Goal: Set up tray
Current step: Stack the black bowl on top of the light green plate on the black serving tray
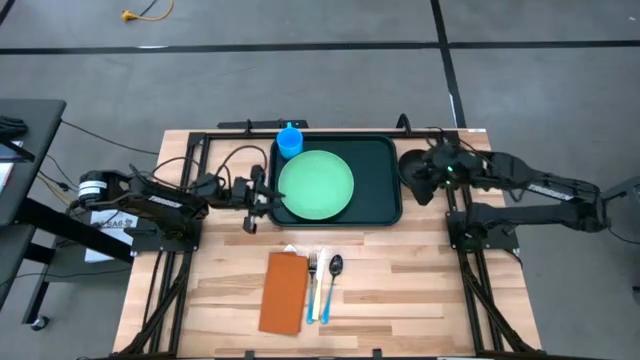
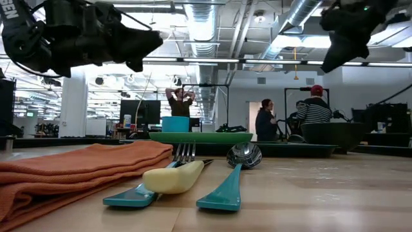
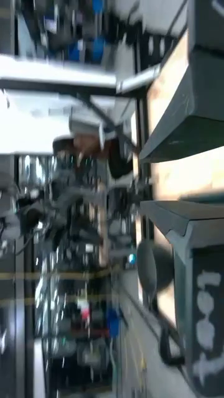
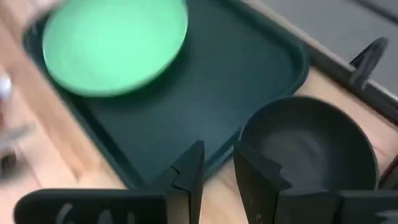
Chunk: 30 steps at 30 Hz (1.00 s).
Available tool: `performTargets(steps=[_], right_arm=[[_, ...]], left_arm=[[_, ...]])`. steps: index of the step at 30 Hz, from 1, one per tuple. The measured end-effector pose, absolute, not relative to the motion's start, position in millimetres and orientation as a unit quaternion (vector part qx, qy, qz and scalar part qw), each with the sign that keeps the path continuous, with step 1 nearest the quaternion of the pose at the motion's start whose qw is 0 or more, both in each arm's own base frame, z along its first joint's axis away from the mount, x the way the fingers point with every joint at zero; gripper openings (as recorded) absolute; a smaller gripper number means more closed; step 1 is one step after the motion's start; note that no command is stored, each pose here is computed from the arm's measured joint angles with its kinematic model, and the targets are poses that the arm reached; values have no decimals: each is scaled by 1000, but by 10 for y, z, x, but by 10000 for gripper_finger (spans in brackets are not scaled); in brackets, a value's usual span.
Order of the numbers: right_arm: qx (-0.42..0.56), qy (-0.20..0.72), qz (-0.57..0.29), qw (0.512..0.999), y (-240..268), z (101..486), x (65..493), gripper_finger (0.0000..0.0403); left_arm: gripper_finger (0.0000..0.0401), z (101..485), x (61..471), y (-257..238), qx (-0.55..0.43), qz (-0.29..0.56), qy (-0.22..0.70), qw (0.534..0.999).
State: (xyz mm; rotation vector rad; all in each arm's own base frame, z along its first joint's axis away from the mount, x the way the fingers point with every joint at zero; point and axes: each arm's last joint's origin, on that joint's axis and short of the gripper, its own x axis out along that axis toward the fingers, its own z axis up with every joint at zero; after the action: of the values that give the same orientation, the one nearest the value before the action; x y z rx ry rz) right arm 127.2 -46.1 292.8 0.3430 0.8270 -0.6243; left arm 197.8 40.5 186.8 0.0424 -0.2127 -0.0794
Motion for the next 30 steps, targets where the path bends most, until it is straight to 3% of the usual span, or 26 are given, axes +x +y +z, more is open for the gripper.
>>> performTargets(steps=[5, 17, 30], right_arm=[[146, 481, -241, 830, -584, 2872, 1403, 82], [157, 606, -181, 758, -787, 2504, 1680, 85], [159, 674, -166, 702, -890, 2185, 1894, 171]], left_arm=[[98, 1816, 1983, 435, 18, -1, -82, 996], [98, 1816, 1983, 435, 29, 0, -82, 996], [98, 1818, 1983, 435, 29, 0, -83, 996]])
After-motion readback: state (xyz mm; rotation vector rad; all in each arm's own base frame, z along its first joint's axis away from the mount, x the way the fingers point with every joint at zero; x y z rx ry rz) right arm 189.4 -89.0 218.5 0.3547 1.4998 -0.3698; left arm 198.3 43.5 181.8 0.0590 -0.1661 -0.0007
